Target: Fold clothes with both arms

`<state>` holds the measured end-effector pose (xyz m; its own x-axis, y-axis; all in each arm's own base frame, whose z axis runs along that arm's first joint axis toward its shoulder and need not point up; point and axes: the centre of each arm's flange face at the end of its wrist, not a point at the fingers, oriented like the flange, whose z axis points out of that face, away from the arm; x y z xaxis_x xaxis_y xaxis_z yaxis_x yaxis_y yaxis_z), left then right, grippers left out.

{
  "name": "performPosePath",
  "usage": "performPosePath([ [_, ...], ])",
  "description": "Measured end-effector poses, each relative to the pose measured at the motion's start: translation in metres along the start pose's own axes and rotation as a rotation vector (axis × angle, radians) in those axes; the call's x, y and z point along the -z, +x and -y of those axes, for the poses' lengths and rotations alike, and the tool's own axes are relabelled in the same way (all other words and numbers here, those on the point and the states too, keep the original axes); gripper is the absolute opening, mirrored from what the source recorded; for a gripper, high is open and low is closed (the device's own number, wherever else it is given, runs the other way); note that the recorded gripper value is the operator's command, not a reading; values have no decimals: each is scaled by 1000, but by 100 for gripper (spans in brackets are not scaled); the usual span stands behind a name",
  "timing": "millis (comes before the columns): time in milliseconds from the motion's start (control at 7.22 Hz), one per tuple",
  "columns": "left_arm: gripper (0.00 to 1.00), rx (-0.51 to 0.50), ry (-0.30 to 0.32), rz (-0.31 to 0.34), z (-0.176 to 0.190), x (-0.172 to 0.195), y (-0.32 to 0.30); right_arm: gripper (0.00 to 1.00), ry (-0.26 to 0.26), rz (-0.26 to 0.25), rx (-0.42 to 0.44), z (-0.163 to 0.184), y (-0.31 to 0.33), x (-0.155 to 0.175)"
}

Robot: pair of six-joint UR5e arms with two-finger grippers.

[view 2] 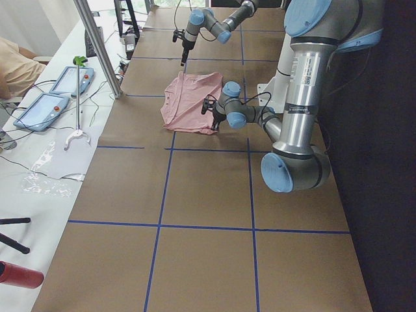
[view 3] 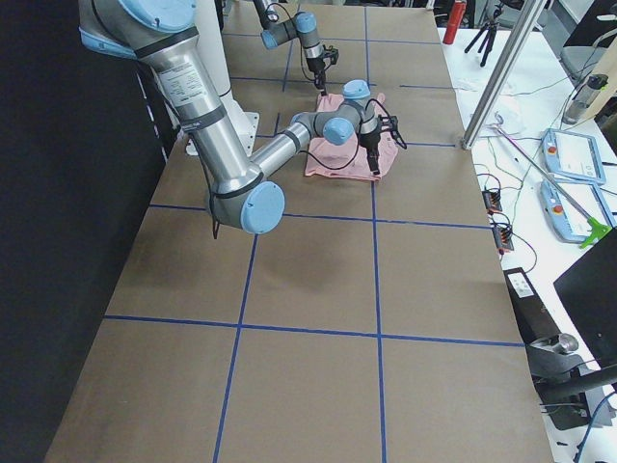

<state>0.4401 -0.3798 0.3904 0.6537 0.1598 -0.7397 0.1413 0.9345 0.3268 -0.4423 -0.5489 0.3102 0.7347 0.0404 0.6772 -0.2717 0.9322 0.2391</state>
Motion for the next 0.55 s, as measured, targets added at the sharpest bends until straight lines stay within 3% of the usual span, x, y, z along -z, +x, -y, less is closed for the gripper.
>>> performPosePath([
  [277,0,-60,66,91,60,-9,-50,100,0,-2,-1,0,0,-1],
  [554,0,-74,122,170,147,-40,-71,100,-2,-4,-2,-1,0,-3],
])
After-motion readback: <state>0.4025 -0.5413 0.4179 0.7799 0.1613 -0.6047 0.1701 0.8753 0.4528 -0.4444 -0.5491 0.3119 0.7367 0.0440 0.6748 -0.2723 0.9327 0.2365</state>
